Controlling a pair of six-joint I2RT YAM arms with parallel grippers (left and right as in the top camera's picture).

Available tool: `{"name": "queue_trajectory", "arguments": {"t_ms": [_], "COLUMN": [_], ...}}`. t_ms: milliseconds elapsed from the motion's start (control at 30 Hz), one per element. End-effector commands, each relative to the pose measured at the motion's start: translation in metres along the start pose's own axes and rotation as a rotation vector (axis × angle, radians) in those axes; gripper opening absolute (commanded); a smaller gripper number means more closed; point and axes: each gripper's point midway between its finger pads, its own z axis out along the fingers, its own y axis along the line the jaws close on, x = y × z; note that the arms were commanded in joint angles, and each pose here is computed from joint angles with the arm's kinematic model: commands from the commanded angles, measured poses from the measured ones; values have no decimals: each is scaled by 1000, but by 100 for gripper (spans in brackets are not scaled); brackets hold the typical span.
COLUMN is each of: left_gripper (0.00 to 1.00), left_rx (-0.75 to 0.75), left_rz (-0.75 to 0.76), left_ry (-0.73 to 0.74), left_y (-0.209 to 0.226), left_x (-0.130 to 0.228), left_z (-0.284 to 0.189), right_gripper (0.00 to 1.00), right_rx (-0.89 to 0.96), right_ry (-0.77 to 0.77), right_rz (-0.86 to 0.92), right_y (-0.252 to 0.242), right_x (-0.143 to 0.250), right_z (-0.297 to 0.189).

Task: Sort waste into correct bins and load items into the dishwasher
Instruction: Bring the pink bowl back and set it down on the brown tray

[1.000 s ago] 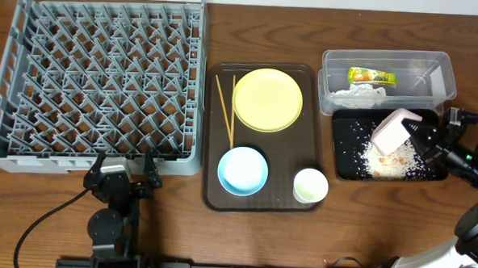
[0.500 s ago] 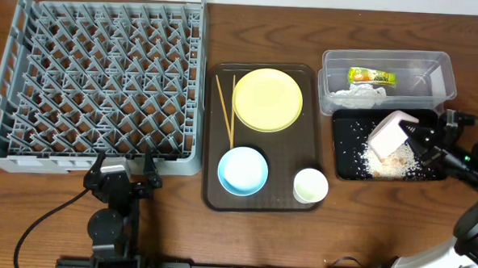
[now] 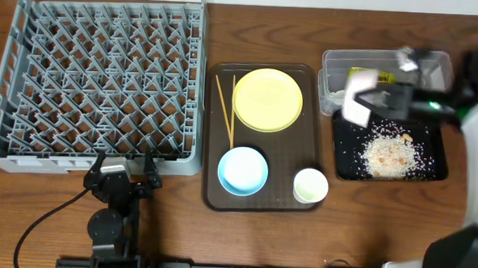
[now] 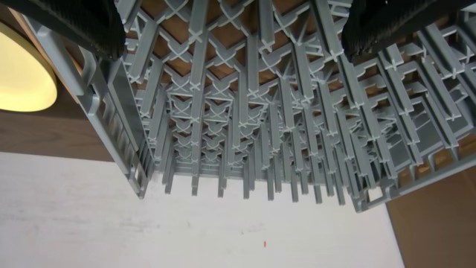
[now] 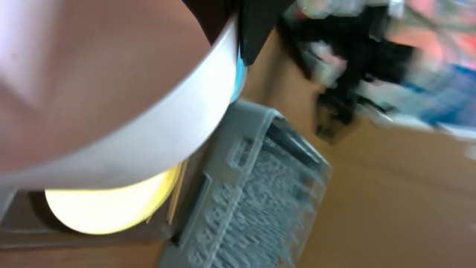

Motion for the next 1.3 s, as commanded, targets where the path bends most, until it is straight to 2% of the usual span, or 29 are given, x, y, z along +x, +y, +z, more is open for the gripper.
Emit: {"name": "queue_trajectory", "arguments": {"t_ms": [0,200,267,567,733,1267], "left_gripper": [94,94,94,94,94,94], "left_rx": [-14,-14,-14,-14,-14,-14], "left_rz": [2,2,2,2,2,2], "left_ry": [53,53,53,53,53,53], "left_y": [3,3,3,3,3,3], "left_x": [18,18,18,18,18,18], "left_z": [1,1,1,1,1,1], "right_gripper": [1,1,1,1,1,1], "right_rx": [336,680,714,784,736,735], "right_ry": [95,200,256,474,587,712], "right_rz": [-3,-116,-155,-181,-134,-80], "right_y": [-4,-5,-3,-21,-30,-43], "right_x": [2,24,36,87,114,147], "right_z": [25,74,93,159,182,199]}}
